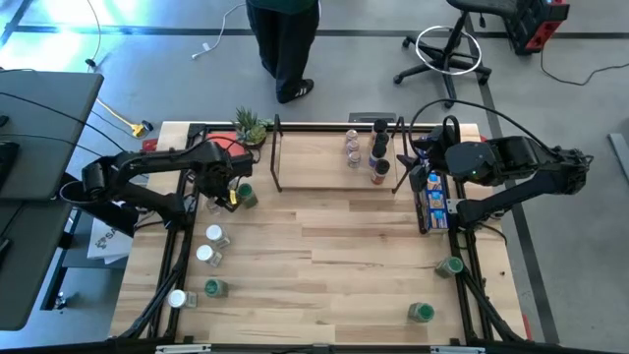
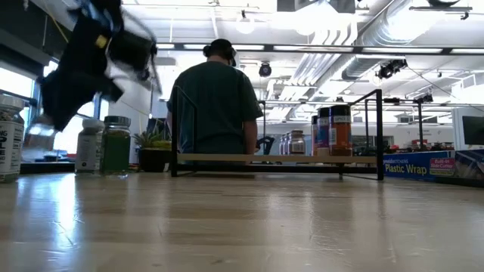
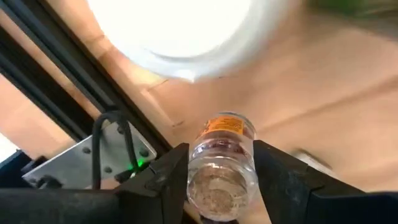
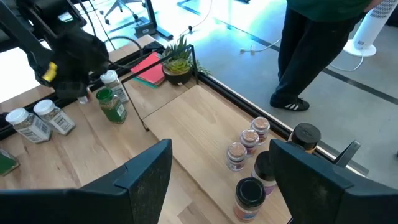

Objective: Shelf spices
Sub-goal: Put the brown seasoning bottle on the shelf, aligned with the other brown seasoning bottle

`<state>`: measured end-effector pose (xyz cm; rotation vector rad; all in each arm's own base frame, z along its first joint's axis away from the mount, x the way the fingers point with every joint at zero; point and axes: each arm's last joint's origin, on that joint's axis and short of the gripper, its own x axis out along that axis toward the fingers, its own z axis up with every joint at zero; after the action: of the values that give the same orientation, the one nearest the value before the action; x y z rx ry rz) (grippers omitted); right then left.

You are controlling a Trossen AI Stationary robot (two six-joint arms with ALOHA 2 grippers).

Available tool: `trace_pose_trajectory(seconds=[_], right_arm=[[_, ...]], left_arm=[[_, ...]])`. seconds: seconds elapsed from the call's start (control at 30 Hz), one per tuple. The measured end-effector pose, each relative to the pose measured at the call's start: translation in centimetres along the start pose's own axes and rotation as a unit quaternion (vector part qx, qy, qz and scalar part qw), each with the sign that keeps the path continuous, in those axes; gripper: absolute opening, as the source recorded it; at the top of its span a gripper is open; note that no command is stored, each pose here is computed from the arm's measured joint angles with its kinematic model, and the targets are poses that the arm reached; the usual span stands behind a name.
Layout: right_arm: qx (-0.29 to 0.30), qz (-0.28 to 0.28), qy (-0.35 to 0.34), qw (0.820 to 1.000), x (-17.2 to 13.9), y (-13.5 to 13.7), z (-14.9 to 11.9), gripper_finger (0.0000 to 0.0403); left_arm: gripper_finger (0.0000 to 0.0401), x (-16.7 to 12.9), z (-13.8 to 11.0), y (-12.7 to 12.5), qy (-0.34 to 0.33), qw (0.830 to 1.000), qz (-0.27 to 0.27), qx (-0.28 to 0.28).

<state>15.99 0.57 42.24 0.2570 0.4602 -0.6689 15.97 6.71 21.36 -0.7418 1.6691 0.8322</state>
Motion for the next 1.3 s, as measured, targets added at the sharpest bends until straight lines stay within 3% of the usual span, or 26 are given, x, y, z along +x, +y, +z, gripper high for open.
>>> trace_pose_trajectory(seconds=[0.2,0.37,0.57,0.9,1.17,1.3], right_arm=[[-0.004,0.000,0.000,1.000,0.0,0.0,0.0,0.0263],[-0.014,0.001,0.000,1.000,0.0,0.0,0.0,0.0263],[-0.026,0.003,0.001,1.000,0.0,0.0,0.0,0.0263],[-0.037,0.006,0.004,0.999,0.0,0.0,0.0,0.0263],[-0.040,0.006,0.004,0.999,0.0,0.0,0.0,0.0263],[-0.040,0.006,0.004,0.999,0.0,0.0,0.0,0.0263]], left_arm=[[0.0142,-7.0,-0.6,-0.5,-0.052,0.998,-0.015,0.009],[0.0108,-12.7,-1.4,-0.7,-0.137,0.987,-0.081,-0.005],[0.0073,-15.3,-2.3,-1.5,-0.170,0.974,-0.150,0.015],[0.0067,-14.7,-3.9,-3.0,-0.136,0.979,-0.151,0.009],[0.0154,-8.3,-2.5,-3.2,-0.054,0.995,-0.081,-0.028],[0.0202,-4.5,-1.5,-3.3,-0.032,0.995,-0.082,-0.046]])
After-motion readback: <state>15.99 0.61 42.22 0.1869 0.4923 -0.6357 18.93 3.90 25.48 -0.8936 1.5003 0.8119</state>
